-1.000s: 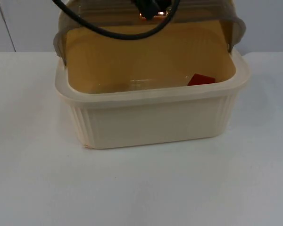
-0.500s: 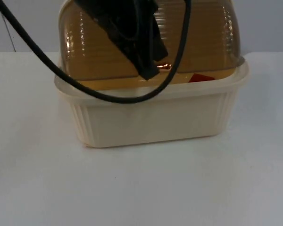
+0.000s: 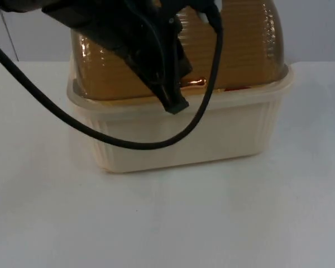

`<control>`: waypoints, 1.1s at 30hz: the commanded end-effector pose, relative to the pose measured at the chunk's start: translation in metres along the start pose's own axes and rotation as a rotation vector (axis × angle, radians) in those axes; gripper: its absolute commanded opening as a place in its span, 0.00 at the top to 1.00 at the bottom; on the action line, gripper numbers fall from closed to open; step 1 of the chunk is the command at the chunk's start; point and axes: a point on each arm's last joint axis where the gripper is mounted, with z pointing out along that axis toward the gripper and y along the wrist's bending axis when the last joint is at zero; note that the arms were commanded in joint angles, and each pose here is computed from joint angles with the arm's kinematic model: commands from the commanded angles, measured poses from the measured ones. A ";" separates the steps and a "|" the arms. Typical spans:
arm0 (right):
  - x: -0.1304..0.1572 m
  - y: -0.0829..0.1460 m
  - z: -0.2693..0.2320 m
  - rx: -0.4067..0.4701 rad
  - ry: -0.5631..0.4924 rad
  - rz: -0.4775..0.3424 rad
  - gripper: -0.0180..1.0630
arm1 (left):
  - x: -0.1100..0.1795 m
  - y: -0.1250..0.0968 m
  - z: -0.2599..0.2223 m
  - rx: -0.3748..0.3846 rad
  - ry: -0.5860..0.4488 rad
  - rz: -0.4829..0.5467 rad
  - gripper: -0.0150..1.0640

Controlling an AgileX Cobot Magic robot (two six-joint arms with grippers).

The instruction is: Open the box lid with the left hand, place the block into the box with the right hand, then close the box lid with the left hand.

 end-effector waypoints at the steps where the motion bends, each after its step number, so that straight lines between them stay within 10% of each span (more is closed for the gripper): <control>1: -0.004 0.006 -0.004 -0.011 -0.025 -0.043 0.02 | -0.003 -0.002 -0.002 -0.010 -0.013 0.004 0.99; 12: -0.006 0.007 -0.004 -0.017 -0.040 -0.019 0.02 | -0.006 -0.044 -0.011 0.310 0.099 0.078 0.99; 21: -0.006 0.007 -0.004 -0.016 -0.049 -0.017 0.02 | -0.032 -0.041 -0.065 0.354 -0.028 -0.044 0.99; 25: -0.006 0.007 -0.004 -0.016 -0.049 -0.017 0.02 | -0.050 -0.027 -0.098 0.238 -0.169 -0.099 0.99; 33: -0.005 0.007 -0.004 -0.019 -0.036 -0.013 0.02 | -0.084 0.035 -0.185 -0.413 -0.597 -0.256 0.99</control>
